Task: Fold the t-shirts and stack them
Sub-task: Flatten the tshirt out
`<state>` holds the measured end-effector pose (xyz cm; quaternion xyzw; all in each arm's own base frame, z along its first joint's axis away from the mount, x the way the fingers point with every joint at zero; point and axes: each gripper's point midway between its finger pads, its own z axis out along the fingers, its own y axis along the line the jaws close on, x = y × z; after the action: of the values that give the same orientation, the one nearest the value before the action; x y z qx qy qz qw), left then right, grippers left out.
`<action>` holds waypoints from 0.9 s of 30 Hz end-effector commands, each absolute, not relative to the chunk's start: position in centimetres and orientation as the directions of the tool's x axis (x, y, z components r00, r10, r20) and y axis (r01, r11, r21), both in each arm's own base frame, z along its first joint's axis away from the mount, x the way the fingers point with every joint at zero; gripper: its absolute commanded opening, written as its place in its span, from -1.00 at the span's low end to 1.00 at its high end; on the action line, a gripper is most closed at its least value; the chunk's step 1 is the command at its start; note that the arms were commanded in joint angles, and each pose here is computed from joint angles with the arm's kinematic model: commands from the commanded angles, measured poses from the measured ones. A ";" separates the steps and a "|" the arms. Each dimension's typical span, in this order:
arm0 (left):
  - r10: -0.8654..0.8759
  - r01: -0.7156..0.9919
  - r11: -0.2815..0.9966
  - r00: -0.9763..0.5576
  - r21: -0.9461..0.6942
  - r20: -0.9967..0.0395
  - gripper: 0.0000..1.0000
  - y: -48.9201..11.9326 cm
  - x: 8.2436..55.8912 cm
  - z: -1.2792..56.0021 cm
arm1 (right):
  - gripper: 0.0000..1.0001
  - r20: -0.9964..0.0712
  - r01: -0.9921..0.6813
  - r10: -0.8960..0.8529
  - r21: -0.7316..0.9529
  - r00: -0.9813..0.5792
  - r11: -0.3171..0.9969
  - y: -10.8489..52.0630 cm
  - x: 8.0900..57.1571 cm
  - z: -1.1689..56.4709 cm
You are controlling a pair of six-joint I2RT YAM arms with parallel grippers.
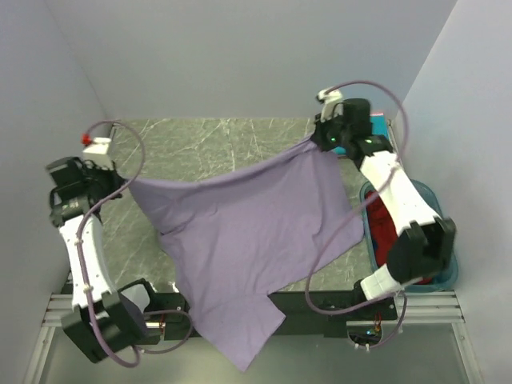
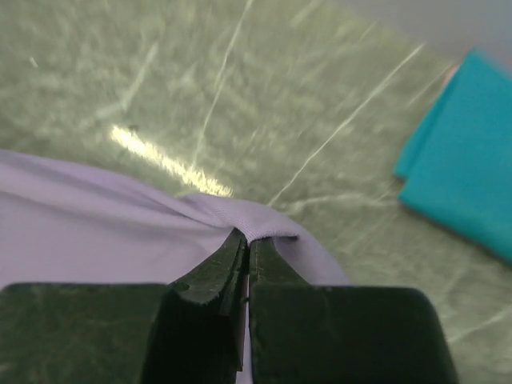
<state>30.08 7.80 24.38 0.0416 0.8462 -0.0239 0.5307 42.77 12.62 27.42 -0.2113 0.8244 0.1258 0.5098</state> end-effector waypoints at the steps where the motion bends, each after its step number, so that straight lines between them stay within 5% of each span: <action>1: 0.141 0.061 0.990 -0.464 0.127 -0.875 -0.99 9.4 33.6 21.5 | -1.00 -0.906 -0.472 -0.238 -0.048 -0.351 0.880 13.7 45.8 26.8; 10: -0.079 -0.117 0.993 -0.646 -0.004 -0.759 -0.99 14.6 43.8 14.0 | -1.00 -0.793 -0.415 -0.275 -0.031 -0.544 0.909 14.9 55.9 16.0; 20: -0.111 -0.099 0.993 -0.648 -0.062 -0.754 -0.99 14.9 54.0 12.5 | -0.97 -0.819 -0.293 -0.238 -0.089 -0.523 0.952 14.4 62.0 13.7; 22: -0.100 -0.107 0.993 -0.635 -0.041 -0.766 -0.99 15.0 55.9 12.4 | -0.72 -0.841 -0.268 -0.229 -0.104 -0.490 0.958 14.3 63.2 14.5; 24: -0.091 -0.120 0.993 -0.626 -0.020 -0.774 -0.99 15.1 57.5 12.4 | -0.19 -0.858 -0.232 -0.222 -0.125 -0.464 0.965 13.9 64.2 15.6; 25: -0.093 -0.139 0.990 -0.604 -0.011 -0.792 -0.99 15.8 59.5 13.3 | 0.29 -0.876 -0.221 -0.216 -0.129 -0.432 0.967 13.9 64.7 17.3; 27: -0.162 -0.171 0.983 -0.635 -0.067 -0.755 -0.78 16.2 60.2 12.0 | 0.58 -0.893 -0.211 -0.207 -0.130 -0.400 0.969 13.7 64.6 19.3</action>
<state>58.41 14.45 10.25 -0.0519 0.9118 -0.0068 0.4072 62.39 14.59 12.34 -0.1520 0.8782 0.0267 0.4527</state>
